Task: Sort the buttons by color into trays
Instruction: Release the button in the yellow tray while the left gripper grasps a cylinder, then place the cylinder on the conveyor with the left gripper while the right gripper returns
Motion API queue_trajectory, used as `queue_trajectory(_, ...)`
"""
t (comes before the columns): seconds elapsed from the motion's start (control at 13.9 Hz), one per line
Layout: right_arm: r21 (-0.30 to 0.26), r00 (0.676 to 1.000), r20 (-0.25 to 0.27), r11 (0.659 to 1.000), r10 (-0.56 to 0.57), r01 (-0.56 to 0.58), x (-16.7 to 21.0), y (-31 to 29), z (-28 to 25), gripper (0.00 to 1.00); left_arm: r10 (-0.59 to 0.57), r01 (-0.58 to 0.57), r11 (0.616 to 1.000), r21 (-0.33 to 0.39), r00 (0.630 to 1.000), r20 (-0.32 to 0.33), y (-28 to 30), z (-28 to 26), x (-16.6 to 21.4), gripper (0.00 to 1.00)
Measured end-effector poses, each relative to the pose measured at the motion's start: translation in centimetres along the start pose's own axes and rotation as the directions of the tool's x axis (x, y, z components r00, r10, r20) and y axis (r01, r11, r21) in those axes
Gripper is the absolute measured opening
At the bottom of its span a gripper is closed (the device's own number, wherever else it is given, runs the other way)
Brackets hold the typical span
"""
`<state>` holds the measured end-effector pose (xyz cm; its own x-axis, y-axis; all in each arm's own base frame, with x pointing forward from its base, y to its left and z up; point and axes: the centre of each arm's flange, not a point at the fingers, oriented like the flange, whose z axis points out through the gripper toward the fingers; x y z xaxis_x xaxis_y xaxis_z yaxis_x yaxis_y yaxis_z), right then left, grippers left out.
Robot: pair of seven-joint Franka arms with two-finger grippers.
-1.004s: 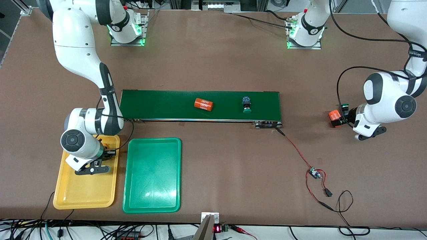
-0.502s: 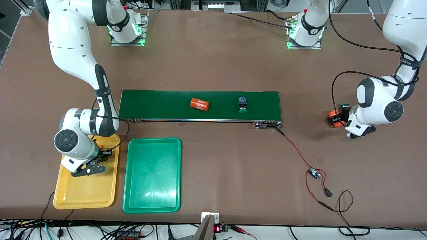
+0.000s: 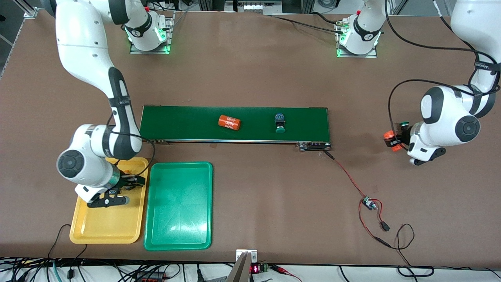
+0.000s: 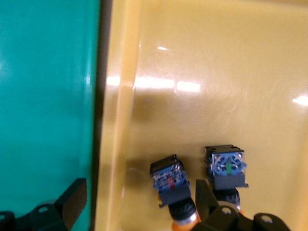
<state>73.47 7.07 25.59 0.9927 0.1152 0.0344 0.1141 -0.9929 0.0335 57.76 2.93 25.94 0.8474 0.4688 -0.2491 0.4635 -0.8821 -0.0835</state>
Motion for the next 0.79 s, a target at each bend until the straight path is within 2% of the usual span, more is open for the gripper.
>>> queue_trajectory(0.22, 0.026, 1.0, -0.001, 1.0, 0.007, -0.007, -0.2, 0.3, -4.6, 1.0, -0.139, 0.14, 0.99, 0.015, 0.99, -0.021, 9.0, -3.0, -6.3, 0.5)
queue_trajectory(0.36, 0.031, 1.0, -0.01, 0.999, 0.011, -0.011, -0.2, 0.6, -6.1, 1.0, -0.24, 0.24, 0.971, -0.006, 0.971, 0.008, 13.7, -2.8, -10.2, 0.5)
queue_trajectory(0.57, 0.045, 1.0, -0.03, 0.999, 0.008, -0.007, -0.3, 0.4, -8.7, 1.0, -0.376, 0.382, 0.922, -0.065, 0.922, 0.087, 18.4, -2.5, -14.2, 0.5)
queue_trajectory(0.79, 0.072, 1.0, -0.022, 0.997, 0.014, -0.013, -1.0, -1.5, -12.2, 1.0, -0.49, 0.499, 0.862, -0.092, 0.866, 0.099, 22.1, -0.9, -17.0, 0.5)
